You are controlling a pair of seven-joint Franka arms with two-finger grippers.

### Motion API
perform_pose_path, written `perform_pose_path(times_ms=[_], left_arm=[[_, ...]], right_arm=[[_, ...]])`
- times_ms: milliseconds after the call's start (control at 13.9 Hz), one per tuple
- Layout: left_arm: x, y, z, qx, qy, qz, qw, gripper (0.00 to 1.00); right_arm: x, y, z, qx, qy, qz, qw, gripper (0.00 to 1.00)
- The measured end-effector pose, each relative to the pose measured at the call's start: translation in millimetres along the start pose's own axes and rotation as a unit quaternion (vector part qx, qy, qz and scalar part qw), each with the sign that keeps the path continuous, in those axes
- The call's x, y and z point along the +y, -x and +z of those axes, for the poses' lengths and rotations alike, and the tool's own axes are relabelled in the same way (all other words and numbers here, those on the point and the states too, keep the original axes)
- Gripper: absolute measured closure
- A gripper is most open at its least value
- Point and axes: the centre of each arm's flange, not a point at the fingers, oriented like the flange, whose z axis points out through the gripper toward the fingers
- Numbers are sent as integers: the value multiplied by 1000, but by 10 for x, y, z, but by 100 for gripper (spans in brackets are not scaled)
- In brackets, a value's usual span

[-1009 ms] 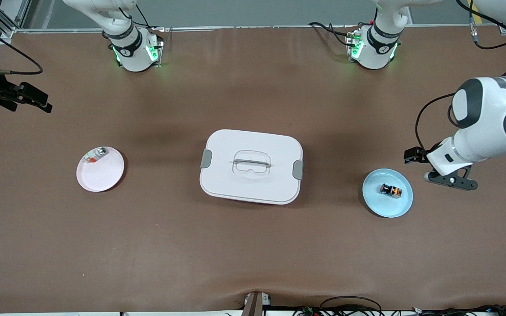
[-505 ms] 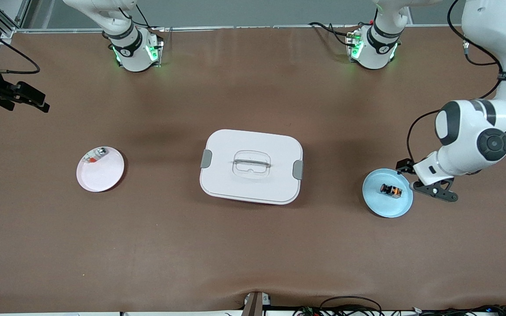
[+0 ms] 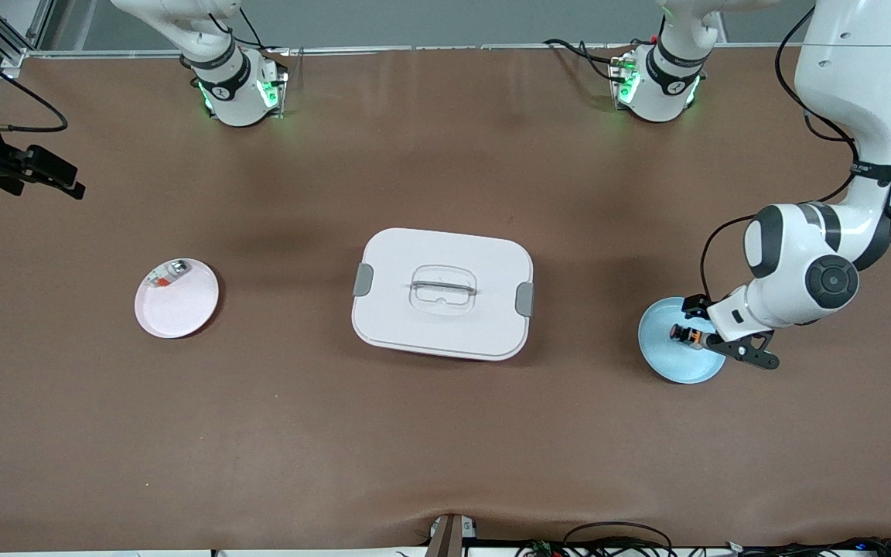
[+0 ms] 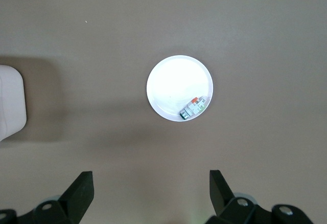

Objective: Transfer orange switch to right arm and place
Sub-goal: 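Reach the left gripper down to the orange switch on the blue plate, then close the left gripper on the orange switch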

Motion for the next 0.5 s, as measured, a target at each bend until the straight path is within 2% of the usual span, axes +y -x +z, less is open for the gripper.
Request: perform_pose_path(times_ms=[360, 505], left_arm=[[41, -67, 178, -1, 2, 5, 1000, 0], [37, -106, 227, 2, 1, 6, 1000, 0]], right_arm=[[26, -67, 125, -13, 1, 2, 1000, 0], [97, -72, 97, -10, 1, 9, 1000, 0]])
